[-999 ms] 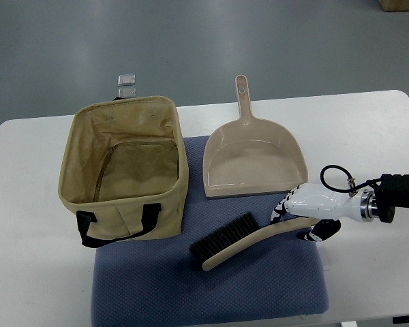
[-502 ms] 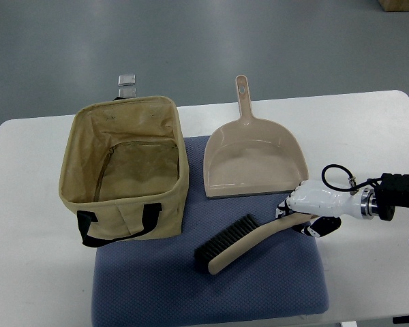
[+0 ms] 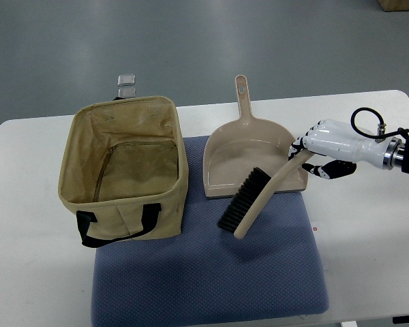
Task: Put pink broom in yellow bag with right hand
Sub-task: 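Lift the brush with the right hand over toward the canvas bag, then lower the brush bristles-first into the beige canvas bag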
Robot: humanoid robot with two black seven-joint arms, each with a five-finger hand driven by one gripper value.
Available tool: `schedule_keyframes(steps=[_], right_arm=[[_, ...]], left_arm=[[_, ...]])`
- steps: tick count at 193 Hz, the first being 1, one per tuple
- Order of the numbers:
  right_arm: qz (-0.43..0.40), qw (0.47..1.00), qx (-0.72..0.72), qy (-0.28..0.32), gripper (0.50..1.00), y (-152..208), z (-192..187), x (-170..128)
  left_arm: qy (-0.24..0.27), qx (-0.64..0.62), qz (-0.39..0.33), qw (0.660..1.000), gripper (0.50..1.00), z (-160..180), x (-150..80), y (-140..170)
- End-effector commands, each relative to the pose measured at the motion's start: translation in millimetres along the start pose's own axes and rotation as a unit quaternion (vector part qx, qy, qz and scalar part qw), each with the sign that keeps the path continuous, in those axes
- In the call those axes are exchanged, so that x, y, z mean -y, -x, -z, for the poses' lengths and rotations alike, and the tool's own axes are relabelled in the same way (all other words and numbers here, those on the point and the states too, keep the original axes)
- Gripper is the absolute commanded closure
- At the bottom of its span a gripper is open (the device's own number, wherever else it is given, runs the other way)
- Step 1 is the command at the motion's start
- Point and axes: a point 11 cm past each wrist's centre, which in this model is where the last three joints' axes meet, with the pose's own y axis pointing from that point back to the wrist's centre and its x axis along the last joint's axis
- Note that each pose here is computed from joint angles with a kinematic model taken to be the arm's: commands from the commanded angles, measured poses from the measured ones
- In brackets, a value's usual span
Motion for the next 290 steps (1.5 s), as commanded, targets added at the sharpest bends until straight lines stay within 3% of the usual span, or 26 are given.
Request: schedule_keyframes(steps=[1, 72, 126, 197, 267, 278, 283, 285, 290], right_arm=[[-0.032, 0.999, 0.007, 0.018, 1.000, -32, -14, -7], [-0.119, 0.990, -0.009, 0.073, 1.000, -154, -55, -16], [-0.142, 0.989, -0.050, 0.013, 1.000, -218, -9, 29], [-0.110, 0.983, -0.106, -0.097, 1.000, -218, 82, 112], [-0.077, 0.980, -0.132, -0.131, 1.000, -181, 115, 156], [-0.073, 0.980, -0.127, -0.135, 0.940, -173, 118, 161], [-0.073, 0.980, -0.124, -0.137, 0.883, -172, 119, 162], [-0.073, 0.980, -0.124, -0.137, 0.883, -172, 119, 162], [-0.073, 0.980, -0.122, -0.138, 0.814, -170, 120, 163]], left_arm=[[0.000, 0.000, 0.000, 1.000, 0.500, 0, 0, 0], [0.000, 0.000, 0.000, 1.000, 0.500, 0, 0, 0], [0.000, 0.000, 0.000, 1.000, 0.500, 0, 0, 0], [0.000, 0.000, 0.000, 1.000, 0.500, 0, 0, 0], [0.000, 0.001, 0.000, 1.000, 0.500, 0, 0, 0], [0.000, 0.000, 0.000, 1.000, 0.500, 0, 0, 0], [-0.001, 0.000, 0.000, 1.000, 0.500, 1, 0, 0], [-0.001, 0.000, 0.000, 1.000, 0.500, 1, 0, 0], [0.000, 0.000, 0.000, 1.000, 0.500, 0, 0, 0]])
